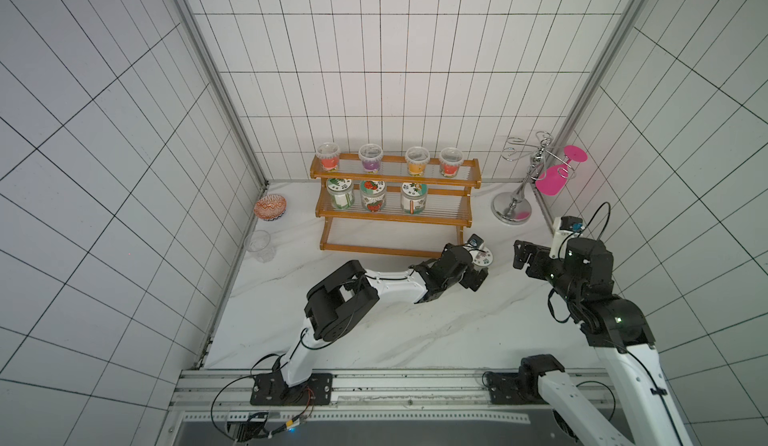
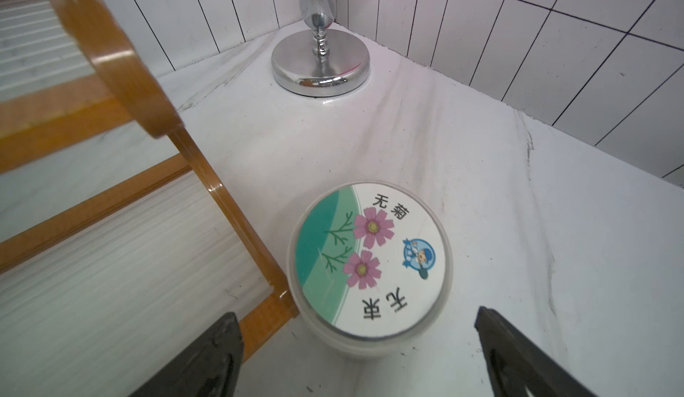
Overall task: Place the seed container on the shelf
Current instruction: Pick up the seed jar at the center of the board.
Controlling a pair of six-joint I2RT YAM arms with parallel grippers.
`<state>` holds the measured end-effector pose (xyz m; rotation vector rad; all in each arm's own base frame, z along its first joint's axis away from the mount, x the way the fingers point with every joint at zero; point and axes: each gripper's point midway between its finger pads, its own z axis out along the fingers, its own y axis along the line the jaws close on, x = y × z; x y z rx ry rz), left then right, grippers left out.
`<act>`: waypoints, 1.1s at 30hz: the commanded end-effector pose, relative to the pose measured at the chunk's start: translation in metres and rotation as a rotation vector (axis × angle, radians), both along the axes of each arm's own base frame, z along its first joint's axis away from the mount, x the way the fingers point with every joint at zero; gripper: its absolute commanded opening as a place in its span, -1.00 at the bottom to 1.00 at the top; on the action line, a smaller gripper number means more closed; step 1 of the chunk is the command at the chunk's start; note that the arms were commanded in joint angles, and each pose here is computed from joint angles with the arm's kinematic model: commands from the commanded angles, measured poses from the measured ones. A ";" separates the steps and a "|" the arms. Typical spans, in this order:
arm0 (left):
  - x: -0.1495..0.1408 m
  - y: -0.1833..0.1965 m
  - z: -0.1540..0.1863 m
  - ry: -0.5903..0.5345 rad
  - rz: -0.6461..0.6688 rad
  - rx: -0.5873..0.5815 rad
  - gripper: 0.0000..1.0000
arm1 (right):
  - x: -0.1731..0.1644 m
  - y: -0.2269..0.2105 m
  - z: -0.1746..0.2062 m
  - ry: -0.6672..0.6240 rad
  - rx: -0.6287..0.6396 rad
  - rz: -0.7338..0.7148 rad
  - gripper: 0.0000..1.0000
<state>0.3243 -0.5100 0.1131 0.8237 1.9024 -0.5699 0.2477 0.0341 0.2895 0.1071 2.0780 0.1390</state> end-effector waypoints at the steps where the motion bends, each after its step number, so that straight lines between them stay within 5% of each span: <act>1: 0.005 -0.013 -0.006 0.009 -0.034 -0.012 0.98 | 0.003 -0.001 -0.007 0.009 -0.010 0.003 0.99; 20: 0.018 -0.038 -0.036 0.026 -0.059 0.034 0.97 | 0.009 0.004 -0.013 0.009 0.012 0.030 0.99; 33: -0.008 -0.037 -0.003 0.027 -0.190 -0.037 0.32 | 0.006 0.011 -0.015 0.003 0.005 0.087 0.99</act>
